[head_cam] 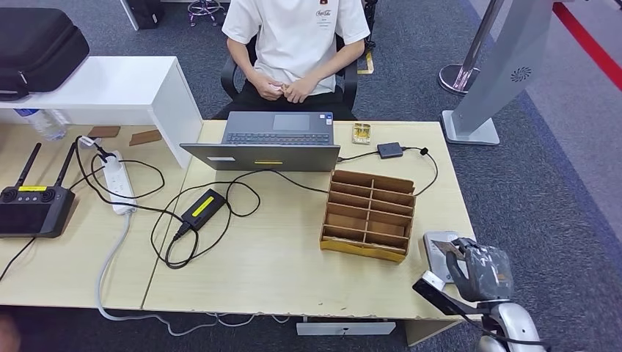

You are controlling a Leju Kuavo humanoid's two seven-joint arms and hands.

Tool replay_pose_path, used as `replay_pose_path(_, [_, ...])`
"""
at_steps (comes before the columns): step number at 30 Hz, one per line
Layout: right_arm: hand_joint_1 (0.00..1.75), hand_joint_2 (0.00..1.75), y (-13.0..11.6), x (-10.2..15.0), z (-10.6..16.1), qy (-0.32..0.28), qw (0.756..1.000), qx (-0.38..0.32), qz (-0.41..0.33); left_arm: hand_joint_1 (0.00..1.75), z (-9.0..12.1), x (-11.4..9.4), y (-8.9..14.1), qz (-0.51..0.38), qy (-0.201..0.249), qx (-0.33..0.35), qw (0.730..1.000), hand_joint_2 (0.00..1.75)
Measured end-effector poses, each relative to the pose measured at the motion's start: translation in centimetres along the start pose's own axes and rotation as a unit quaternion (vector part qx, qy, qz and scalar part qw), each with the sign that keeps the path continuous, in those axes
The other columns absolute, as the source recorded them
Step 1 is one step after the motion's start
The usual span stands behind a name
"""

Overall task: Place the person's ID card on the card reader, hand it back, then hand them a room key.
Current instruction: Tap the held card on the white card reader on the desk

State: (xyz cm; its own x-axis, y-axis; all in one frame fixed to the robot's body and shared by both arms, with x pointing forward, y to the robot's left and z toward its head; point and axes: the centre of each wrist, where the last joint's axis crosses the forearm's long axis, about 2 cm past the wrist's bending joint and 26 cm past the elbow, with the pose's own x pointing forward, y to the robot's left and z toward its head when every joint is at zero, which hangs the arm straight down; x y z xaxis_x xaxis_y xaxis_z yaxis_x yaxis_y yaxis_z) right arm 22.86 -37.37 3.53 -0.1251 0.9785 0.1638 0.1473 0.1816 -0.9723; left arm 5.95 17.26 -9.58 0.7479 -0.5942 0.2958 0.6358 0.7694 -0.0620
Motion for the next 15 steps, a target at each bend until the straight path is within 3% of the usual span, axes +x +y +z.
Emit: replay_pose_path(15, [1.75, 1.75, 0.8, 0.92, 0.44, 0.01, 1.0, 0.0, -0.008, 0.0, 0.0, 0.04, -0.06, 0.003, 0.0, 0.003, 1.0, 1.75])
